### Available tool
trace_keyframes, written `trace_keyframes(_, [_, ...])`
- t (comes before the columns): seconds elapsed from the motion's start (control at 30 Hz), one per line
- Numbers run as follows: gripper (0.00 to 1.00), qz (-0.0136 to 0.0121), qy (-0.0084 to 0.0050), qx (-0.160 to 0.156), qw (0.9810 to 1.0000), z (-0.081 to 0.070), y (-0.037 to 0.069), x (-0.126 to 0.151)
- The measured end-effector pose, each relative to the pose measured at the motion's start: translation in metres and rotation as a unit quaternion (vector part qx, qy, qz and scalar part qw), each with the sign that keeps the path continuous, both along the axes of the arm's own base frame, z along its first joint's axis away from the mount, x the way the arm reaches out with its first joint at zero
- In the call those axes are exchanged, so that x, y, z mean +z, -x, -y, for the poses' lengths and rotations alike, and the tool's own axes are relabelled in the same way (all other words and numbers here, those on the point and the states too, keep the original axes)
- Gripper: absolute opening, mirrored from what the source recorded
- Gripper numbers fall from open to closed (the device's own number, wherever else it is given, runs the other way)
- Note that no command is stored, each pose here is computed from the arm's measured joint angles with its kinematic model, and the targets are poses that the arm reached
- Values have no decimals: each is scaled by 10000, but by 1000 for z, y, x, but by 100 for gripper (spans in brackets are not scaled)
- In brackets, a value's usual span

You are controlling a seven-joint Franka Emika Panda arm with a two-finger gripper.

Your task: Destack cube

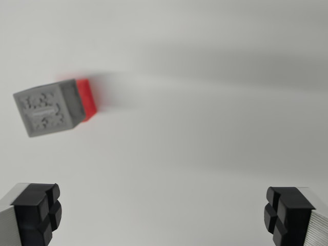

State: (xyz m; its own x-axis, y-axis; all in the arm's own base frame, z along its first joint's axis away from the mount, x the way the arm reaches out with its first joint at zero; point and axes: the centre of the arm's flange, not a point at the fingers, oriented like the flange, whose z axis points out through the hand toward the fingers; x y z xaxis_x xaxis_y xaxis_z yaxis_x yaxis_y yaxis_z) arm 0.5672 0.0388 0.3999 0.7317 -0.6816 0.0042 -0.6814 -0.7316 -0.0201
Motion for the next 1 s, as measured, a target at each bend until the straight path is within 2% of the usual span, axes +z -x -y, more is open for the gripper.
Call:
trace_keyframes(0.47, [100,-26,13,345,9994,-41,6,-27])
trace_keyframes(0.6, [100,-43,21,460,9989,-55,8,-36])
trace_keyframes(1.0, [100,-67,31,785,9969,-95,13,-62])
